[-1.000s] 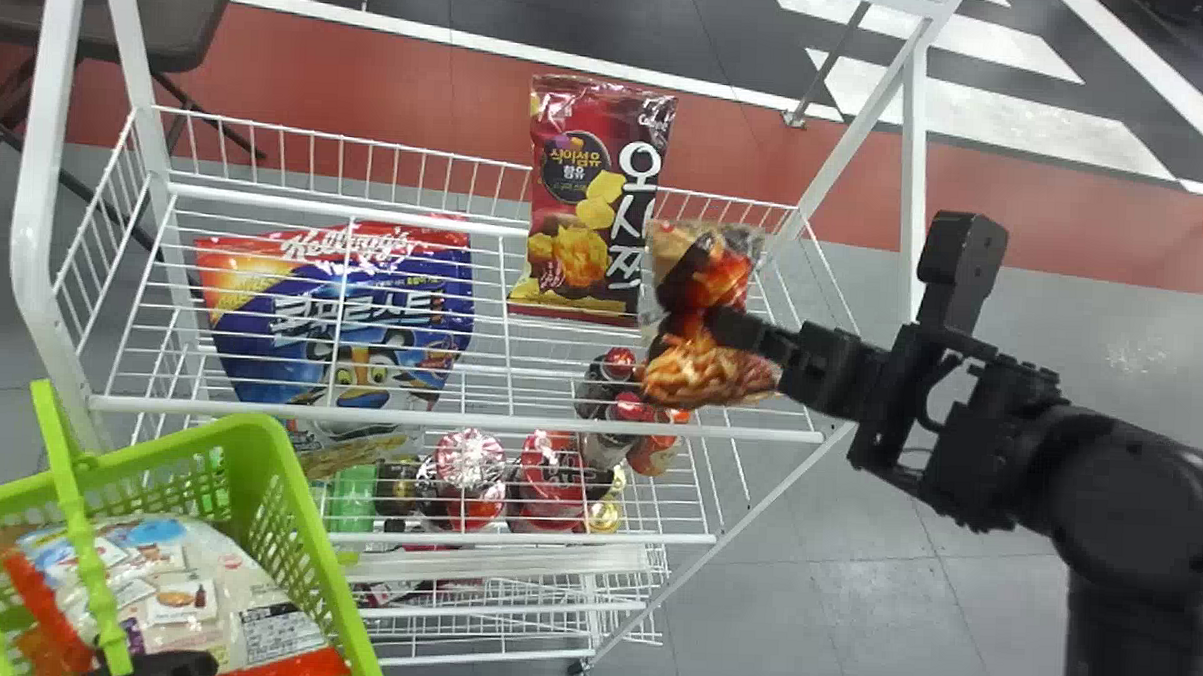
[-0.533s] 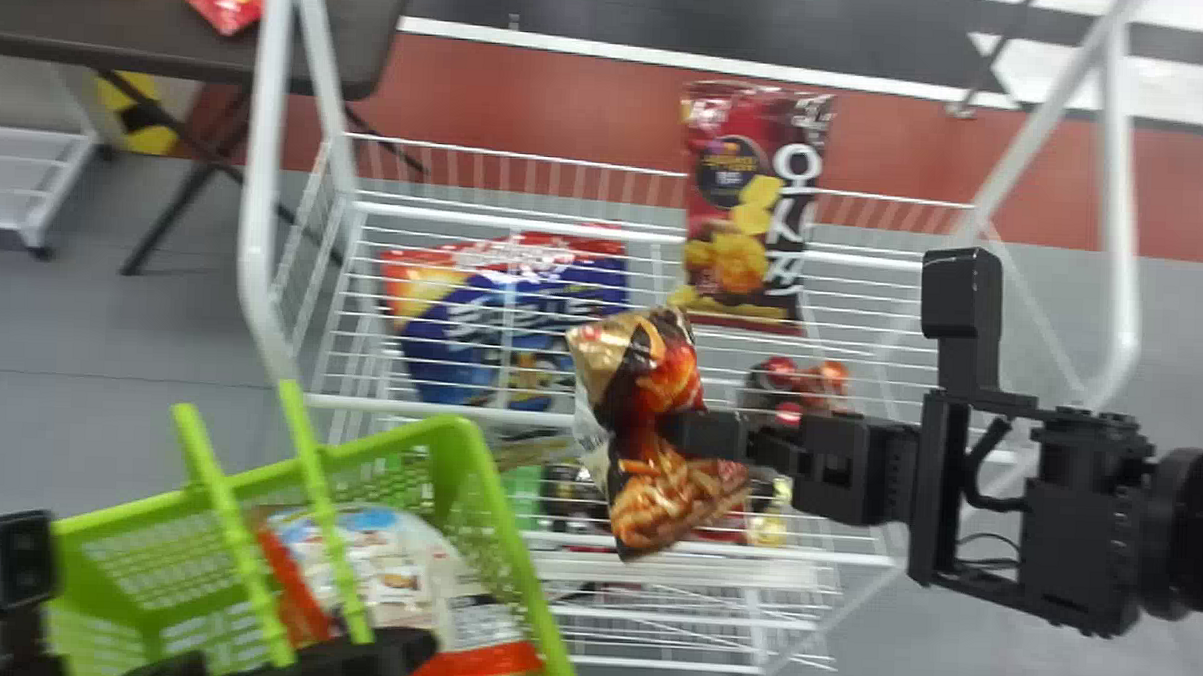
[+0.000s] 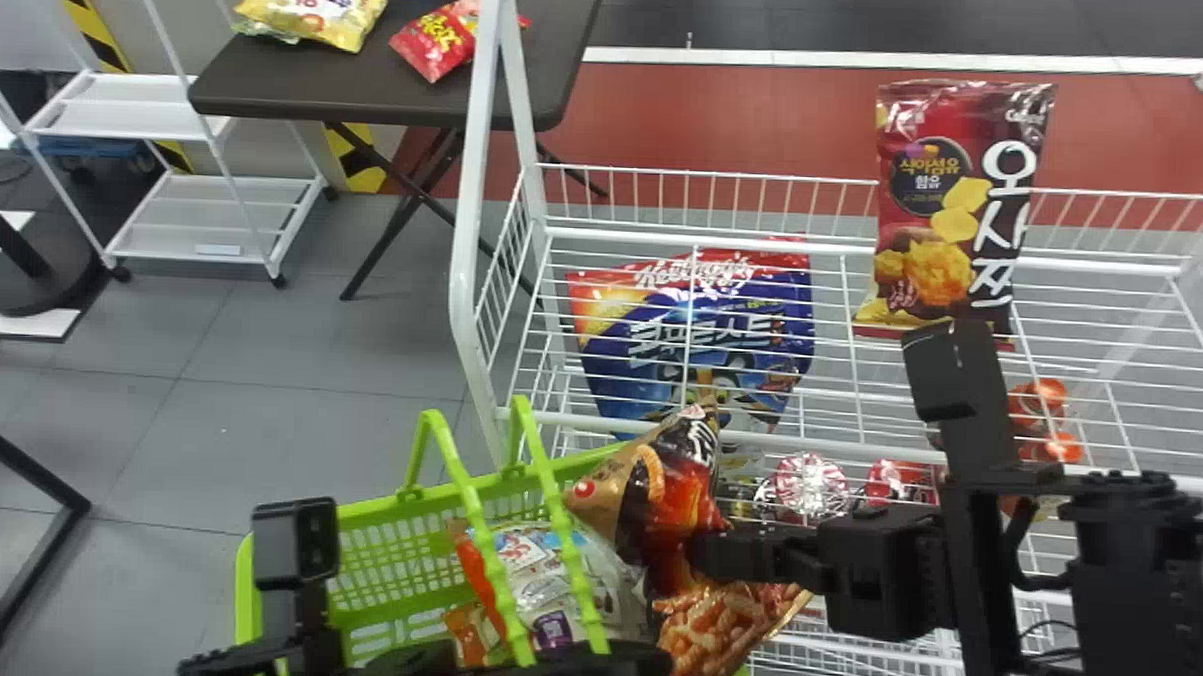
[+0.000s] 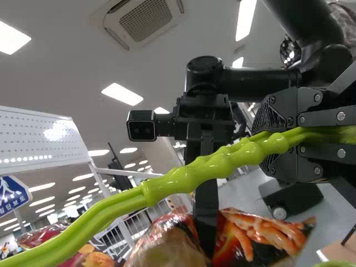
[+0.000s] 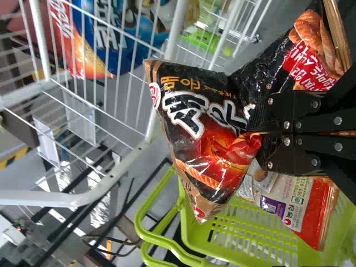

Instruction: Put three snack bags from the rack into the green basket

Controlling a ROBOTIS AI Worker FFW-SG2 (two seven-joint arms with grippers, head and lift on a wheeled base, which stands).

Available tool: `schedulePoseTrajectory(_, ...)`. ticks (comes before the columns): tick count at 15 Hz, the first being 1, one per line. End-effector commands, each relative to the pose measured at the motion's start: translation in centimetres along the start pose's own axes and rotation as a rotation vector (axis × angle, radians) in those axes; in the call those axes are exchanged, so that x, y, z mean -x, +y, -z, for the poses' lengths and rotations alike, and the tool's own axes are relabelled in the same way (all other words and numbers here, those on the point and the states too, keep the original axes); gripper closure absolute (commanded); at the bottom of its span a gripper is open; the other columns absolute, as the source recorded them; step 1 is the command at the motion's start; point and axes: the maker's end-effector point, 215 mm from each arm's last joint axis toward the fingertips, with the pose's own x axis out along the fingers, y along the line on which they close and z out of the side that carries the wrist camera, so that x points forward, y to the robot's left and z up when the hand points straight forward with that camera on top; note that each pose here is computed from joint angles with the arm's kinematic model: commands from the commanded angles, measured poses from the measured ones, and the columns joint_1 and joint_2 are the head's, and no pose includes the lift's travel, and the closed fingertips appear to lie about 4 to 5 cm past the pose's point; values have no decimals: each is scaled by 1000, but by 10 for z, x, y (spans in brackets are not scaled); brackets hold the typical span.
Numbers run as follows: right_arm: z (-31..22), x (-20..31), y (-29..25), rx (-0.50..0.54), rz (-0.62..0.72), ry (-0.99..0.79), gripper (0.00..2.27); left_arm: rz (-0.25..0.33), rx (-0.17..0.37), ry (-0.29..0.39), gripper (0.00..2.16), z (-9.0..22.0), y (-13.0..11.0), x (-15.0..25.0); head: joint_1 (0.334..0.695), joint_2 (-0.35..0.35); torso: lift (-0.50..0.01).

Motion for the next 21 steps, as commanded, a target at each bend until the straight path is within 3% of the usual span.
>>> schedulePoseTrajectory(1, 2, -13, 19, -7, -49, 12, 2253, 9, -3, 9, 2148, 1, -2, -5, 695, 132, 0)
schedulePoseTrajectory(7, -6, -37, 46, 9, -101, 30, 2253, 6, -2, 13, 2145, 3, -2, -5, 695, 220, 0)
schedulePoseTrajectory(10, 23, -51, 31, -49, -96, 101, 2253, 14, -14, -1, 2145, -2, -8, -1, 695, 251, 0)
schedulePoseTrajectory(12, 22, -66, 37, -93, -164, 79, 2250, 18, -18, -2, 2145, -3, -10, -1, 695, 258, 0)
schedulePoseTrajectory(13, 21, -69, 45, -111, -220, 74, 2135, 18, -19, 1, 2145, -3, -10, -3, 695, 263, 0)
schedulePoseTrajectory(14, 21, -68, 45, -116, -230, 66, 1794, 15, -18, 0, 2145, -3, -9, -2, 695, 297, 0)
schedulePoseTrajectory(15, 15, -68, 44, -119, -230, 33, 1025, 11, -19, -2, 2145, -4, -8, 0, 695, 308, 0)
schedulePoseTrajectory(16, 13, -64, 38, -121, -222, 25, 12, 7, -19, -8, 2148, -5, -8, 3, 695, 313, 0)
schedulePoseTrajectory(21, -11, -33, 14, -169, -209, -64, 53, -2, -22, -24, 2145, -9, -8, 10, 695, 280, 0)
